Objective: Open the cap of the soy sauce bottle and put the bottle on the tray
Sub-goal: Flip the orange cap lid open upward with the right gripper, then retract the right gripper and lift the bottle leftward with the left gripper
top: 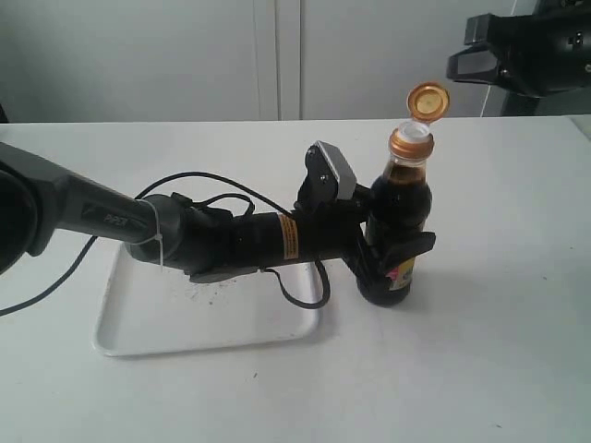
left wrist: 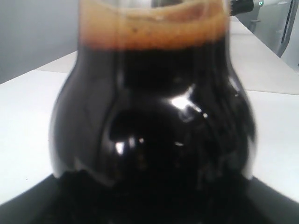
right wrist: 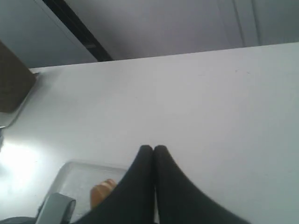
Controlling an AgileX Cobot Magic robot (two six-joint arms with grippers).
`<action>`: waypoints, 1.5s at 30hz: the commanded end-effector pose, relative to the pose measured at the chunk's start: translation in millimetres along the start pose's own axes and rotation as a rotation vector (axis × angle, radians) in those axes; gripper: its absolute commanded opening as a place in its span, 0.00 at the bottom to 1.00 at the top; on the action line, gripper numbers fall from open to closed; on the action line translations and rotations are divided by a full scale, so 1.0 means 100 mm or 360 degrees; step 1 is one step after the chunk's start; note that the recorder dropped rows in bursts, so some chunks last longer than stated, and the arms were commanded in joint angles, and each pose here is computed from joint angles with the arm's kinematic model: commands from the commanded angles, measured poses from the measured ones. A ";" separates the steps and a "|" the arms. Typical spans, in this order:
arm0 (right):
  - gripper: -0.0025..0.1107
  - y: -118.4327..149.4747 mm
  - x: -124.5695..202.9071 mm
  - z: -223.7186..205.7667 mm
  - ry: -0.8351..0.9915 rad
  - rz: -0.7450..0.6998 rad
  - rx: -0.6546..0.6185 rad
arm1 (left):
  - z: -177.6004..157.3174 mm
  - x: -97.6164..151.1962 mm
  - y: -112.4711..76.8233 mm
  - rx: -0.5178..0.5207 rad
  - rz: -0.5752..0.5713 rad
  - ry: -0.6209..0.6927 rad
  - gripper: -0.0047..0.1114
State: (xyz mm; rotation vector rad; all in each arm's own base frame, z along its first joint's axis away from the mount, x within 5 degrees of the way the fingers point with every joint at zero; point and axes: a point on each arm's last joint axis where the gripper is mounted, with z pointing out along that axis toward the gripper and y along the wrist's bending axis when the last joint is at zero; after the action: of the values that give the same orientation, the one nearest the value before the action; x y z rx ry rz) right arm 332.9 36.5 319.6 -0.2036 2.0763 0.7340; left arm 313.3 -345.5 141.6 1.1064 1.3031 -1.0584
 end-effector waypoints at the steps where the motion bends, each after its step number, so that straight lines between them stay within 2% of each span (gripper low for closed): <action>1: 0.02 -0.07 -0.03 -0.01 -0.0014 -0.0194 0.0136 | 0.00 0.05 -0.04 0.0040 0.0015 0.0062 0.04; 7: 0.02 -0.16 -0.02 -0.09 0.0066 -0.0479 0.0374 | 0.00 0.05 -0.04 0.0037 0.0013 0.0060 0.04; 13: 0.02 -0.20 -0.10 -0.31 0.0041 -0.0448 0.0696 | -0.01 -0.02 -0.02 0.0019 0.0007 0.0038 0.04; 20: 0.02 -0.15 -0.09 -0.49 -0.0018 -0.0461 0.0816 | -0.03 -0.24 -0.01 -0.0017 0.0046 0.0024 0.04; 29: 0.02 -0.11 0.08 -0.63 -0.0140 -0.0461 0.0887 | -0.07 -0.51 -0.03 -0.0022 0.0098 -0.0044 0.04; 33: 0.02 -0.17 0.19 -0.59 -0.0115 -0.0445 0.0905 | -0.11 -0.67 -0.08 0.0017 0.0150 -0.0135 0.04; 39: 0.02 -0.21 0.27 -0.56 -0.0121 -0.0422 0.0922 | -0.25 -0.80 -0.18 0.0008 0.0247 -0.0144 0.04; 45: 0.02 -0.09 0.30 -0.47 -0.0054 -0.0543 0.0852 | -0.44 -0.90 -0.26 -0.0042 0.0259 -0.0159 0.04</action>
State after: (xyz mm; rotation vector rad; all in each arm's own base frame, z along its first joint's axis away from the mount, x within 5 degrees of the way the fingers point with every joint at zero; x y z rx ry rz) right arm 286.1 -1.2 312.4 -0.1756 2.0595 -0.0252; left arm 284.9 -318.5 202.2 1.1915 1.2421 -0.9149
